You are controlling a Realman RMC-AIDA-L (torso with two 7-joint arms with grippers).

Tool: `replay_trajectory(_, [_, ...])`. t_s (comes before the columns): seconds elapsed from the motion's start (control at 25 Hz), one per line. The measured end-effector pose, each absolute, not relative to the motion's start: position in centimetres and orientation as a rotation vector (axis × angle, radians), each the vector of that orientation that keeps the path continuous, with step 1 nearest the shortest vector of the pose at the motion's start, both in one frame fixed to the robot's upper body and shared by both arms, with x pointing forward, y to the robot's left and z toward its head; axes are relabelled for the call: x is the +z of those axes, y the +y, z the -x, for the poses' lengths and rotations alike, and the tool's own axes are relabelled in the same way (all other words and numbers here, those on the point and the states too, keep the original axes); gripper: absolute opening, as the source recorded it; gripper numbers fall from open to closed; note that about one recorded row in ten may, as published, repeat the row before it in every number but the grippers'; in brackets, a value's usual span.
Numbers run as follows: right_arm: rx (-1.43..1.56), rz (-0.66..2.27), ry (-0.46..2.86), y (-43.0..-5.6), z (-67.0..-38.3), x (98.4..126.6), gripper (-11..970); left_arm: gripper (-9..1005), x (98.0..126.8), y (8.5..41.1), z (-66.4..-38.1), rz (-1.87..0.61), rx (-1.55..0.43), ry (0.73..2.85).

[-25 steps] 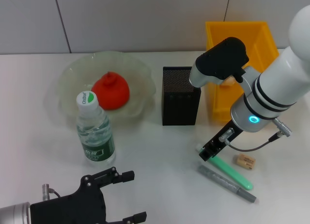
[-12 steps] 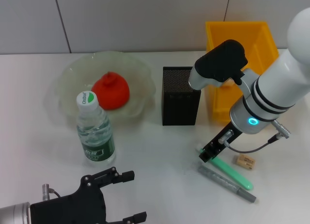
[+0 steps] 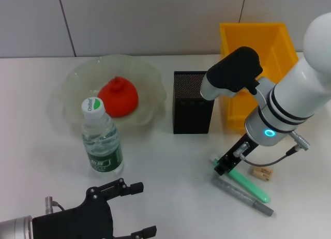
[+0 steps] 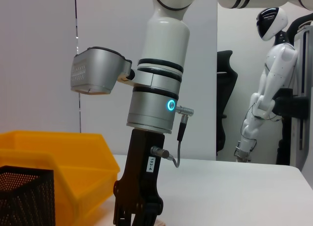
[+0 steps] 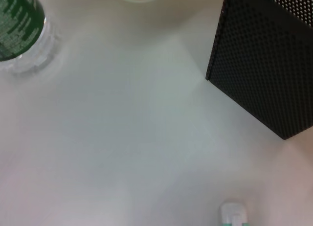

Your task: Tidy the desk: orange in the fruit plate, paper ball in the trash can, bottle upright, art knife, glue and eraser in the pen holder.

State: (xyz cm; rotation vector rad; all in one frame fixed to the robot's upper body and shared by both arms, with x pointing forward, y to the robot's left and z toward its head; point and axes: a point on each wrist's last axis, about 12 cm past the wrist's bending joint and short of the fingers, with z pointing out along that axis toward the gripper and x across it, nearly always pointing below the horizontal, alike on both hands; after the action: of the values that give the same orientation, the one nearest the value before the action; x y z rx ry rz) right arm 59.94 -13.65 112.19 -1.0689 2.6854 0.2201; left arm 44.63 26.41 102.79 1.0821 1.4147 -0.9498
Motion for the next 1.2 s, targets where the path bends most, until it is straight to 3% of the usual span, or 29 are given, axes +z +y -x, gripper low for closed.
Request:
replay_trajectory(0.24, [0.228,1.076,2.678,-13.6,-60.0,112.0,314,809,102.8,26.3,-44.6,-1.083,-0.953,1.414])
replay_trajectory(0.8, [0.292,1.106,2.635,-13.3,-59.9,112.7,170,808,102.7,26.3,-44.5,-1.088,-0.958,1.415])
replay_trajectory(1.2, [0.455,1.105,2.507,-14.3,-59.5,118.2,171,809,102.8,26.2,-44.7,-1.088,-0.964,1.416])
